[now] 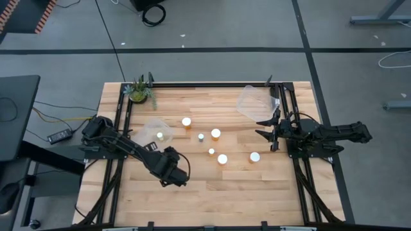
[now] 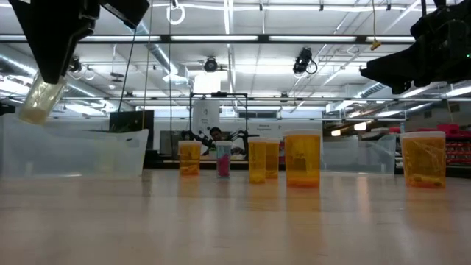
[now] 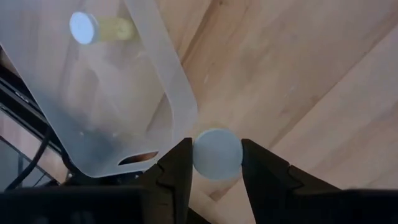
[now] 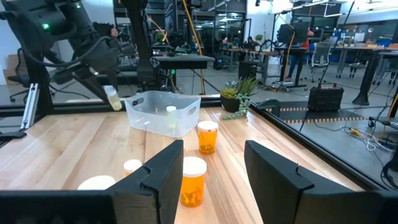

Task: Pick and place medicine bottles into bin by pill shape (circle, oval)
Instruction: Put the yellow pill bottle into the left transparent bin

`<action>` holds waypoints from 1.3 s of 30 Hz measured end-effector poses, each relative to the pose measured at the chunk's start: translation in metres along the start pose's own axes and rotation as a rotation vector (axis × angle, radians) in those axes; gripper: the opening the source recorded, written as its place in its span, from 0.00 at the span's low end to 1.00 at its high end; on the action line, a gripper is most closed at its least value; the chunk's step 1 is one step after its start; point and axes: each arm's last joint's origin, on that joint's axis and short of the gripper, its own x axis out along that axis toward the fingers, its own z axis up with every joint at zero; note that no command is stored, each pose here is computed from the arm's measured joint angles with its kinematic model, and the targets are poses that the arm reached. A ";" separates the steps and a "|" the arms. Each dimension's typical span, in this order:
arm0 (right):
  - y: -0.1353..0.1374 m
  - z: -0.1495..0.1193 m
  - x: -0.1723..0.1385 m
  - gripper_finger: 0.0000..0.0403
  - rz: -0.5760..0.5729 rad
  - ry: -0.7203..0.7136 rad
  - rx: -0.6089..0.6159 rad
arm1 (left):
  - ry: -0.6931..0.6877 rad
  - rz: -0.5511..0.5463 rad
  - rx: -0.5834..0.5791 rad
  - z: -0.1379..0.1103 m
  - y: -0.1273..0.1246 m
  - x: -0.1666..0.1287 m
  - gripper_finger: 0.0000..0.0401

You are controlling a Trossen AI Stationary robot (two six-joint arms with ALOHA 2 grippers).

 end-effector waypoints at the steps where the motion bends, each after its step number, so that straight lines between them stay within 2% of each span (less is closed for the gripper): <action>1: 0.000 0.000 0.000 0.44 0.000 0.000 0.000 | -0.007 0.000 -0.001 0.000 0.001 -0.001 0.32; 11: 0.000 0.000 0.000 0.44 0.000 0.003 -0.001 | -0.074 0.025 -0.023 -0.004 0.023 -0.016 0.34; 22: 0.000 -0.001 0.000 0.44 0.000 0.007 -0.002 | -0.257 0.052 -0.070 -0.007 0.041 -0.030 0.35; 32: 0.000 -0.001 0.000 0.44 0.000 0.007 -0.002 | -0.246 0.127 -0.131 -0.029 0.069 0.001 0.33; 39: 0.000 -0.001 0.000 0.44 0.000 0.007 -0.002 | -0.295 0.016 -0.264 -0.048 0.095 0.021 0.34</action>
